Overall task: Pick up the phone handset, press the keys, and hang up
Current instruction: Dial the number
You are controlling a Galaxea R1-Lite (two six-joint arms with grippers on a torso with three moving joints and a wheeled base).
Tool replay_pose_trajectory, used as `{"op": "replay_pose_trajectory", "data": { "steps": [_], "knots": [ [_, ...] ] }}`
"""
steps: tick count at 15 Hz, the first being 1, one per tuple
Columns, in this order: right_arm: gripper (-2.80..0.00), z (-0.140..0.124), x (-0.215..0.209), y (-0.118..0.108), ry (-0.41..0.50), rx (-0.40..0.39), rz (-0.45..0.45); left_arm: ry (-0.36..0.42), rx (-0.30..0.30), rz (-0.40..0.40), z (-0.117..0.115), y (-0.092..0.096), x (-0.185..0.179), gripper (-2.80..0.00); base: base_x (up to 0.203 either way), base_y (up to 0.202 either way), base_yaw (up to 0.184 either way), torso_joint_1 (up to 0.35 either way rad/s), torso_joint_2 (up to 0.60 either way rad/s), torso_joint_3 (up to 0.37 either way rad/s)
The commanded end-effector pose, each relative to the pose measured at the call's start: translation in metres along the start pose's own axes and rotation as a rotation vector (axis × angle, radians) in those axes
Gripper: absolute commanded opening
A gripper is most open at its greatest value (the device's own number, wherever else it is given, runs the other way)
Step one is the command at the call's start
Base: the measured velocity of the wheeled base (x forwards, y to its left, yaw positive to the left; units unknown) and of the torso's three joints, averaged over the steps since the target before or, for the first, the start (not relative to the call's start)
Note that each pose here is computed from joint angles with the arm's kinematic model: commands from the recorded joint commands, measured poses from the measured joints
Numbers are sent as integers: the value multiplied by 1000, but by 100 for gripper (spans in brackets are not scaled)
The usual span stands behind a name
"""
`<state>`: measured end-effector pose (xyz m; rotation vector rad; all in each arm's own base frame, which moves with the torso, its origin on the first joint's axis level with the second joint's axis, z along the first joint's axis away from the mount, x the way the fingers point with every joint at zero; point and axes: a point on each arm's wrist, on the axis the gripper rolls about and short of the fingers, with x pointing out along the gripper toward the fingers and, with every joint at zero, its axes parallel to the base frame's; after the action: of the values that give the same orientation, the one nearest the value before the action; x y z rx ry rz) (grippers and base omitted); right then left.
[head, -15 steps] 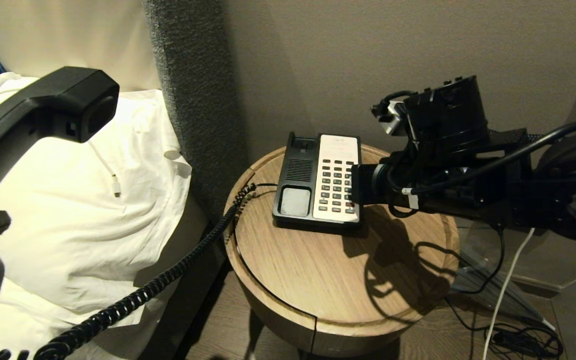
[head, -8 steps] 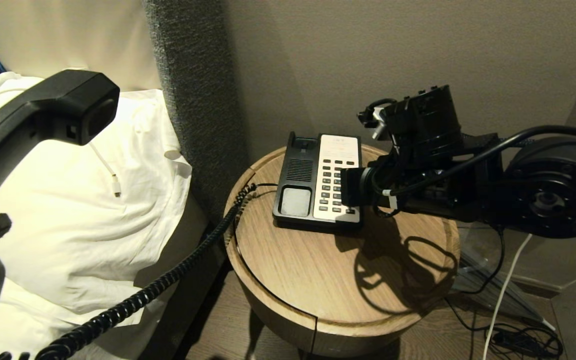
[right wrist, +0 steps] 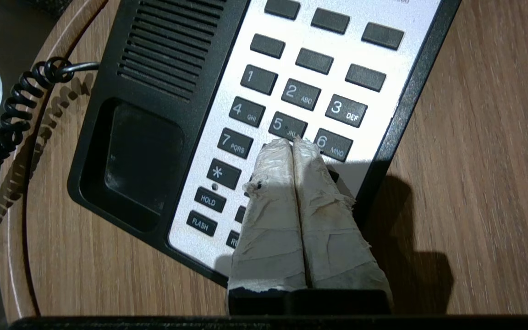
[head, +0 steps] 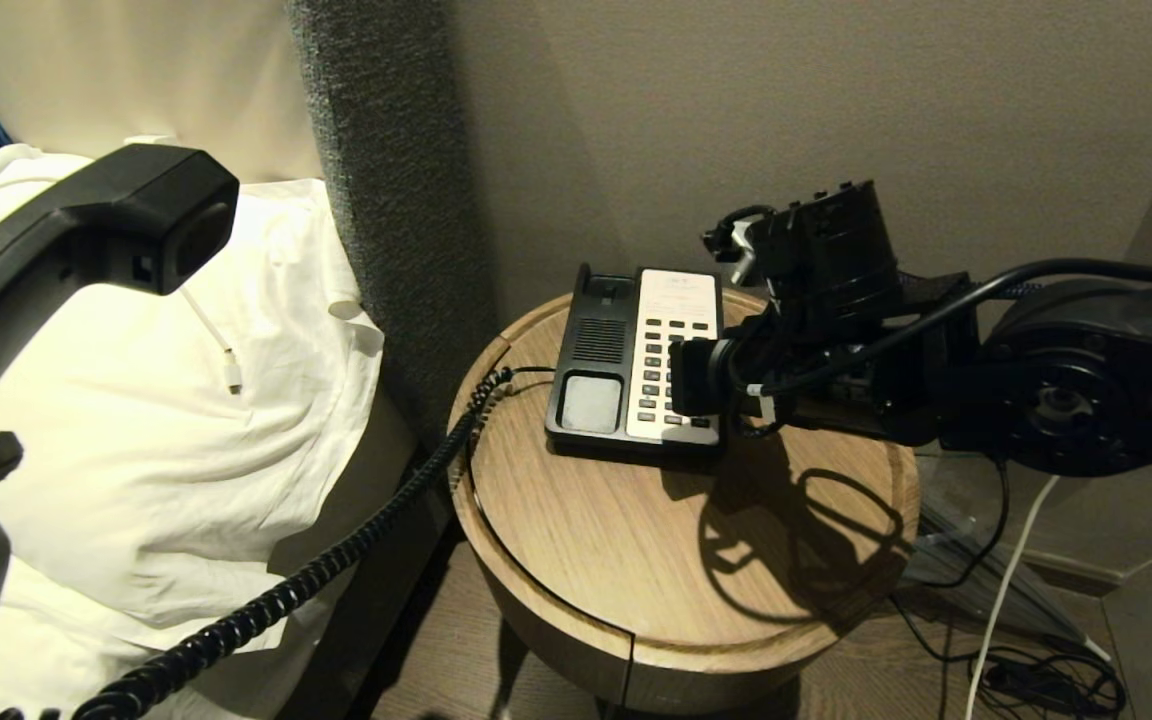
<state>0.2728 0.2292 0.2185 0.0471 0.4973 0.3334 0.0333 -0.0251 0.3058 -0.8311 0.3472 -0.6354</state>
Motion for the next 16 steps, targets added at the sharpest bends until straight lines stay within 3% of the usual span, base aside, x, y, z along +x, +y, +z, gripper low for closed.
{"op": "replay_pose_trajectory", "data": {
  "steps": [1, 16],
  "knots": [
    [-280, -3, 5, 1, 13, -3, -6, 2, -6, 2, 0, 1, 0, -280, 0, 0, 0, 0, 0, 0],
    [-280, -23, 10, -4, 79, -49, -36, 4, -6, 3, -3, 3, -3, -280, 0, 0, 0, 0, 0, 0]
  ]
}}
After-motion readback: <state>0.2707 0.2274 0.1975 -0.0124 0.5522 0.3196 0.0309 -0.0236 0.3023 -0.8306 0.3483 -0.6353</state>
